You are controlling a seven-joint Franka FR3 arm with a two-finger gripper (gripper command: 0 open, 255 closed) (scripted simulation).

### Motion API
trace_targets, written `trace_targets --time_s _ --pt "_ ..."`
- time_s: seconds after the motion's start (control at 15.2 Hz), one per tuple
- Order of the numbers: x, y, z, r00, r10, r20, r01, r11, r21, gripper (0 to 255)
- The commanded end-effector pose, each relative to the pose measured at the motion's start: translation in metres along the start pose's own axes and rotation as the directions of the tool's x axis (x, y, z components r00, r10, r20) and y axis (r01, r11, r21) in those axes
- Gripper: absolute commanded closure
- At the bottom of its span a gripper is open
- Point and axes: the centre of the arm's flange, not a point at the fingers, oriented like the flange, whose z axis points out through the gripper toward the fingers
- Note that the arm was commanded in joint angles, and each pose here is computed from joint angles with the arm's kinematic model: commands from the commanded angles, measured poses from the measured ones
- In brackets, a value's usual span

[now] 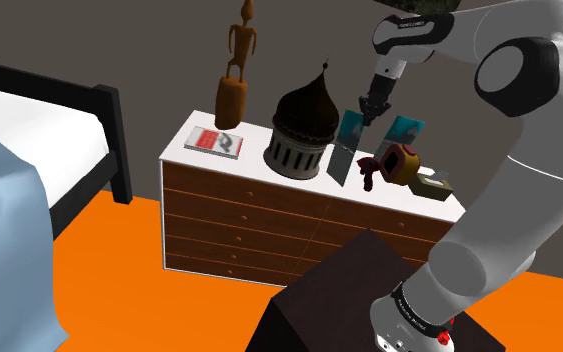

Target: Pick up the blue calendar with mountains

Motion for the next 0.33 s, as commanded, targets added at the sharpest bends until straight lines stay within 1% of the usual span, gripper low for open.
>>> trace_targets --time_s 0.0,0.13,0.26 --pt "-0.001 0.0 -0.01 1.0 0.0 0.0 0.0 1.0 0.0 255" --pt "-0.003 0.0 -0.021 1.0 0.0 0.0 0.0 1.0 0.0 255" --pt "-0.003 0.0 -0.022 1.0 0.0 0.0 0.0 1.0 0.0 255"
